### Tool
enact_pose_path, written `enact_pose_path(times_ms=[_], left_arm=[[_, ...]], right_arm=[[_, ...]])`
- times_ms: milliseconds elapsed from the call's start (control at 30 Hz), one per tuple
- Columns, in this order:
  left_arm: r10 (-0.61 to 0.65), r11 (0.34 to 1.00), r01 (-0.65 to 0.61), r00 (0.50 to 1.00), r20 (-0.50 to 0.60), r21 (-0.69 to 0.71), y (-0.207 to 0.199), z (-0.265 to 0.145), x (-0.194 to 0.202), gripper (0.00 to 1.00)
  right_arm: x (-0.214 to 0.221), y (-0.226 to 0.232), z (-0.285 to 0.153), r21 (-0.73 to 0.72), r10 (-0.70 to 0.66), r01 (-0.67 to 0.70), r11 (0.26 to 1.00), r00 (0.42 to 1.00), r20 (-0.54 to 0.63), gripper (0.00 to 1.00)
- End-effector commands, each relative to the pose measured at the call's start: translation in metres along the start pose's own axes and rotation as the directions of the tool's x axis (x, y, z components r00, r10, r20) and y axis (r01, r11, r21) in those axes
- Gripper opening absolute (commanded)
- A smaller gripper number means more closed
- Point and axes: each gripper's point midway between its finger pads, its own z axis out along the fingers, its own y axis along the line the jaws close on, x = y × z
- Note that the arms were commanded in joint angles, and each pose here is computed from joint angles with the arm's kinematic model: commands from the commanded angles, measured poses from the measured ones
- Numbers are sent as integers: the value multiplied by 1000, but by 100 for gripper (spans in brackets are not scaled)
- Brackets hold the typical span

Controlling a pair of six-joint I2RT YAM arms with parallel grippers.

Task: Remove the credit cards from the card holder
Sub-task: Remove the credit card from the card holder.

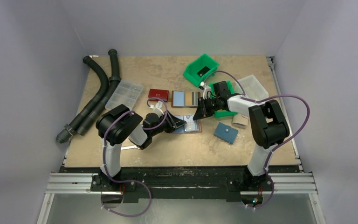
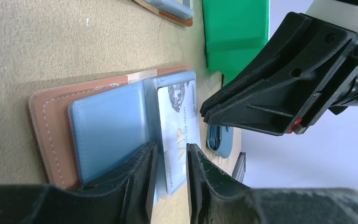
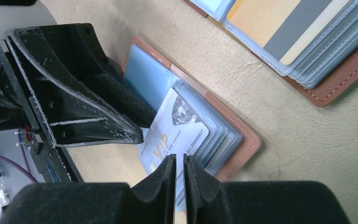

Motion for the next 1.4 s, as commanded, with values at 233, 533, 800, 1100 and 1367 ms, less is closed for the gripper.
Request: enact_pose_path(times_ms=[233, 533, 800, 1100, 1367], left_arm=[[-14, 999, 12, 1000, -26, -49, 20, -2, 10, 34], [-30, 999, 29, 999, -29, -33, 18, -2, 11, 34], [-66, 998, 66, 998, -22, 1, 12, -3, 9, 30], [-173, 980, 171, 985, 13, 105, 0, -10, -2, 20], [-86, 991, 87, 996, 16, -103, 27, -5, -4, 28]], right_arm=[[5, -11, 10, 42, 52, -51, 998, 998, -22, 17], [22, -4, 30, 76, 10, -2, 997, 994, -109, 14], [28, -14, 34, 121, 20, -4, 993, 991, -132, 3], [41, -7, 44, 137, -52, 83, 987, 975, -214, 0], [44, 7, 47, 74, -100, 120, 990, 966, -239, 0]])
